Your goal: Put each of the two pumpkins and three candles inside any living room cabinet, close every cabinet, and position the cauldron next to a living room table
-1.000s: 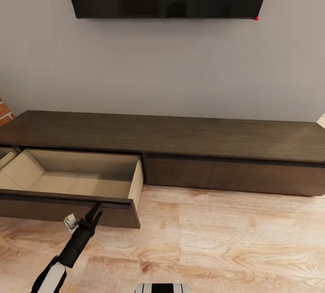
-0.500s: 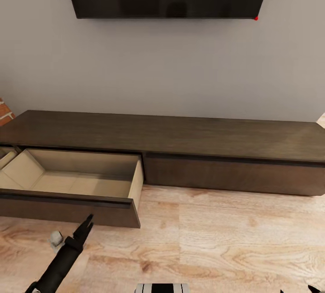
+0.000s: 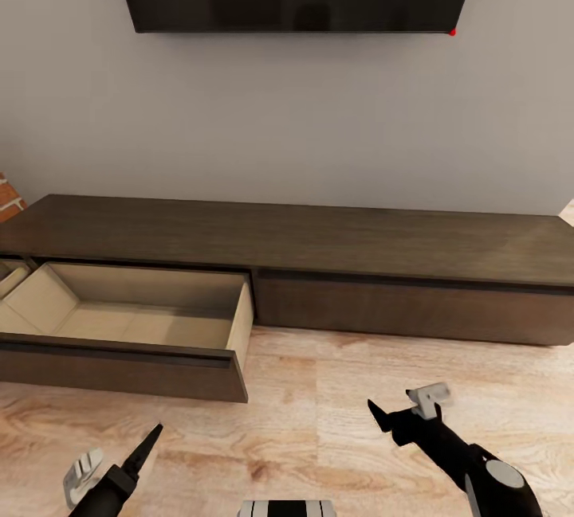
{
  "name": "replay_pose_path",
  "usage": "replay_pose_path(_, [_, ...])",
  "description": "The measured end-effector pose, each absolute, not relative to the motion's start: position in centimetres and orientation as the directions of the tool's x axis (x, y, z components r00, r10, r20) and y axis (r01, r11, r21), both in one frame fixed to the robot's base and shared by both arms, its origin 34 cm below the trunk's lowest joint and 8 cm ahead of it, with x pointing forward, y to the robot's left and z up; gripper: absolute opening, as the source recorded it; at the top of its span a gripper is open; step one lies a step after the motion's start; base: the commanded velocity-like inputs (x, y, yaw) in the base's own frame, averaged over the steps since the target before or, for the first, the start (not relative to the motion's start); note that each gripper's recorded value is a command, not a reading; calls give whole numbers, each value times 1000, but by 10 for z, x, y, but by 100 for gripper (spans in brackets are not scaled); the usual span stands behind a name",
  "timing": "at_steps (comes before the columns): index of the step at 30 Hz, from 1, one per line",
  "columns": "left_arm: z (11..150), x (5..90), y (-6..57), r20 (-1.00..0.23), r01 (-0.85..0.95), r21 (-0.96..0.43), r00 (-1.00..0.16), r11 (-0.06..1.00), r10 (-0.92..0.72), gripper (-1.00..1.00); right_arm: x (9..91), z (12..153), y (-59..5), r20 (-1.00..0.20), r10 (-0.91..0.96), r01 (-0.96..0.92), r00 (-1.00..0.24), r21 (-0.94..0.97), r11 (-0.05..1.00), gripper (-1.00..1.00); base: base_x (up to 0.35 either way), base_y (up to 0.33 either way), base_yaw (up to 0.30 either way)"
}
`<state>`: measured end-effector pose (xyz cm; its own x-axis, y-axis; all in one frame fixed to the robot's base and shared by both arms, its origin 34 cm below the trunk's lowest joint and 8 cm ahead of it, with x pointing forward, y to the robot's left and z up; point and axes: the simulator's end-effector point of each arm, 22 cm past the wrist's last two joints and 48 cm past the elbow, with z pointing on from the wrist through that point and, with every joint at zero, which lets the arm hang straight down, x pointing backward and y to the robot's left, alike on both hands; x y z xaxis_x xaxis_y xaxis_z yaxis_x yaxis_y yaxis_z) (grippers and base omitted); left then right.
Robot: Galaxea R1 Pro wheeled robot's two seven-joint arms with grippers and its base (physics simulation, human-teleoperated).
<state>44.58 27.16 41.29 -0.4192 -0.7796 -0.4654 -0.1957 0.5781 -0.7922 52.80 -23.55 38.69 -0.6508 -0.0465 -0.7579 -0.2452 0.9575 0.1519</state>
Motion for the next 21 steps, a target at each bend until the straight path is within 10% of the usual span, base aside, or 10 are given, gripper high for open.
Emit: replay_pose_path(21, [426, 452, 288, -509, -231, -757, -379, 612, -773, 100, 605, 471, -226, -812, -18, -246, -584, 156, 957, 100, 0, 0, 11])
